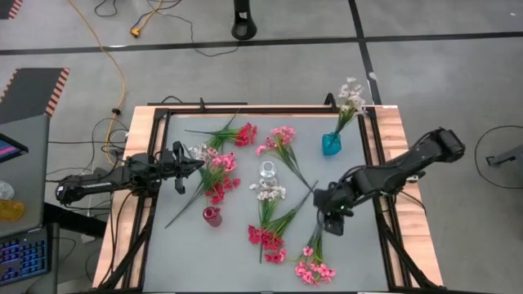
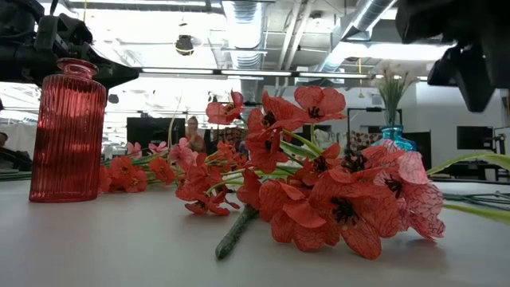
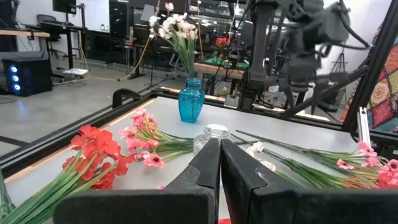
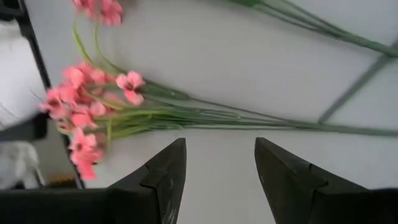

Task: Sort flowers into vase by color
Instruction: Put the bottom pink flowers into the transparent vase

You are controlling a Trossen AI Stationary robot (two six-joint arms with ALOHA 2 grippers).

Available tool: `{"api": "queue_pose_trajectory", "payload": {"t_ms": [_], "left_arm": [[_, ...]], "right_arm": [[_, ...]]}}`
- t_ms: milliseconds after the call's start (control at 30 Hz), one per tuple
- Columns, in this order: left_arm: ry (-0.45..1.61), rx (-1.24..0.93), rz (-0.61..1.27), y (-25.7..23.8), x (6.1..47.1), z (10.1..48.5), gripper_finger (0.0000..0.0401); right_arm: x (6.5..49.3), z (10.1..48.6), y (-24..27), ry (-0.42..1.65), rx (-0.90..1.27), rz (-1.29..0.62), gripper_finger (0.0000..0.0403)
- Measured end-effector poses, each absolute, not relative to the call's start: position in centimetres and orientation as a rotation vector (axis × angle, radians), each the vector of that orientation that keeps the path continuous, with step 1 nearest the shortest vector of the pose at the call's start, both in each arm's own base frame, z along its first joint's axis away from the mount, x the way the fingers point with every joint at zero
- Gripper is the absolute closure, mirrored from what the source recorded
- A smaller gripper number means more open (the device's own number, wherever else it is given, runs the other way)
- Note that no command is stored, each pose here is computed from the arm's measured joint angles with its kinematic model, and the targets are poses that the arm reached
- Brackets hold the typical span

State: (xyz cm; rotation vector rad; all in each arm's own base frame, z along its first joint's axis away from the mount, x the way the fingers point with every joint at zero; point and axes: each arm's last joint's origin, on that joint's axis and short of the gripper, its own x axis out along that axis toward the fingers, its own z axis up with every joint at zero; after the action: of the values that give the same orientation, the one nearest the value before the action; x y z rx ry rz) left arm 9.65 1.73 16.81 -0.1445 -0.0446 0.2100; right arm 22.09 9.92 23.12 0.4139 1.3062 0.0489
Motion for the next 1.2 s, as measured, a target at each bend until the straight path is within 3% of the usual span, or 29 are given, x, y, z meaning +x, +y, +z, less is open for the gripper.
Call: {"api": "queue_pose_trajectory", "payload": {"t_ms": [533, 833, 1200], "left_arm": [[-0.044, -0.144, 0.21, 1.7, 9.6, 16.8, 0.0401], [-0.044, -0.144, 0.21, 1.7, 9.6, 16.8, 0.0401], [-0.044, -0.144, 0.21, 1.7, 9.6, 16.8, 0.0401]], "right_arm": [[24.2, 17.3, 13.5, 1.375, -0.148, 0.469, 0.0186], [24.7, 15.5, 13.4, 1.387, -0.372, 0.5, 0.0186], [24.2, 14.9, 13.1, 1.417, -0.396, 0.504, 0.0192]]}}
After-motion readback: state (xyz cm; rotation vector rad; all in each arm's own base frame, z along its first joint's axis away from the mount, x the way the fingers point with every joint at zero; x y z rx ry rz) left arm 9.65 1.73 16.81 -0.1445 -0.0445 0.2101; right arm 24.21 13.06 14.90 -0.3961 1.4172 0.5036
